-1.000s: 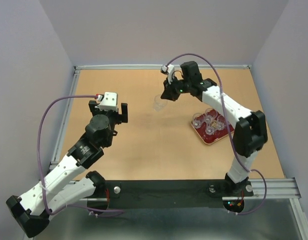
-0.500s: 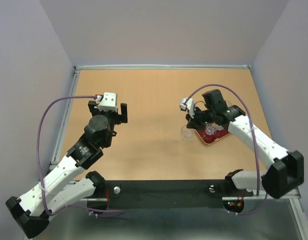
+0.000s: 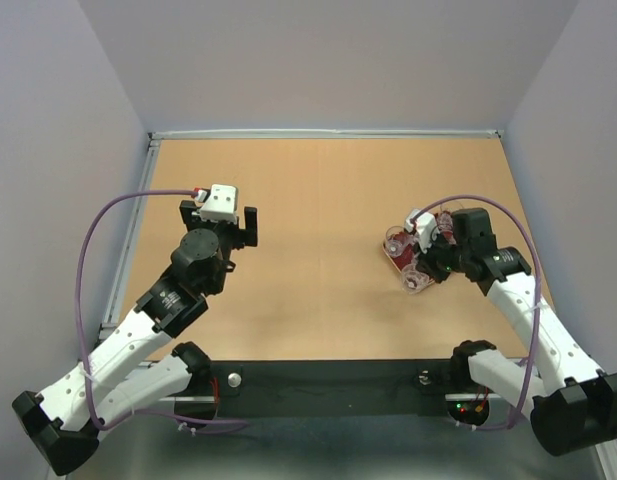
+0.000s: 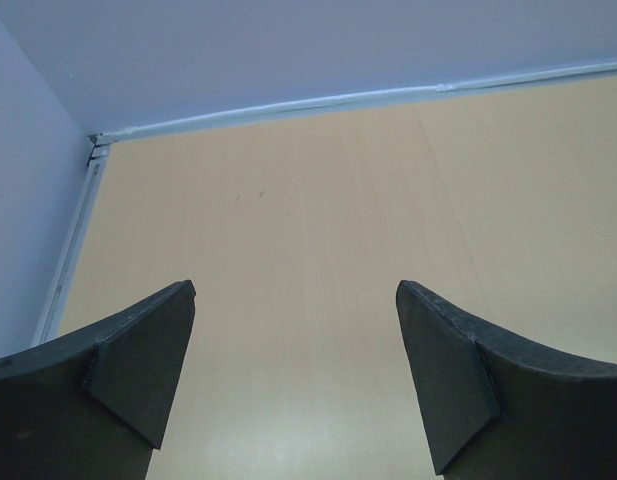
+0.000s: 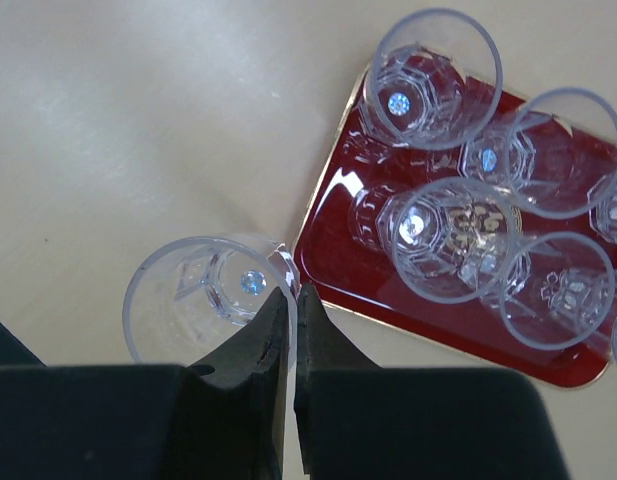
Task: Place the glasses into the tray
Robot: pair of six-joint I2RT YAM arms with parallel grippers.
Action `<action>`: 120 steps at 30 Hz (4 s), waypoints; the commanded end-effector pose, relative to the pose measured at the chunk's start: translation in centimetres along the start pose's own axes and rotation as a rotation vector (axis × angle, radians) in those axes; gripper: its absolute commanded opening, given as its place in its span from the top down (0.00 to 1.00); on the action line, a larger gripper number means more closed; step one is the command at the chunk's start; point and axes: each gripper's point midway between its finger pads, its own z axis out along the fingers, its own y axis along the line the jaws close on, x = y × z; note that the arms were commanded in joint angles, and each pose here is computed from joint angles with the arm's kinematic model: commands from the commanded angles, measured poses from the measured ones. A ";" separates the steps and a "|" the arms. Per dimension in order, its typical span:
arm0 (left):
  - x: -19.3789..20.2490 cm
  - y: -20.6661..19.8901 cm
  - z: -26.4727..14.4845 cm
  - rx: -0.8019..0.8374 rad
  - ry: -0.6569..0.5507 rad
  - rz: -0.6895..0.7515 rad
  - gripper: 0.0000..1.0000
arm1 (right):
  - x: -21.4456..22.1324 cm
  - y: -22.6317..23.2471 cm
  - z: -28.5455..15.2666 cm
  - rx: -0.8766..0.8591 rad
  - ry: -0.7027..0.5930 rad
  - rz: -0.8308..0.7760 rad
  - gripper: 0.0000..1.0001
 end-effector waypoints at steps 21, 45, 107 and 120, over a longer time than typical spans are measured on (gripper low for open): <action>-0.7 -0.2 0.1 0.010 -0.035 -0.030 0.07 | 0.8 -5.3 0.0 0.354 -0.096 0.001 1.00; -0.5 -0.3 0.2 0.011 -0.029 -0.025 0.07 | 2.9 -4.9 2.3 0.315 -0.060 -0.011 0.99; 0.4 3.7 2.0 -0.142 -0.004 -0.101 0.01 | 2.2 -22.9 -12.7 0.958 -0.440 0.903 0.00; 1.4 3.8 2.6 -0.157 0.027 -0.094 0.01 | 6.0 -23.7 -17.2 1.317 -0.499 1.080 0.00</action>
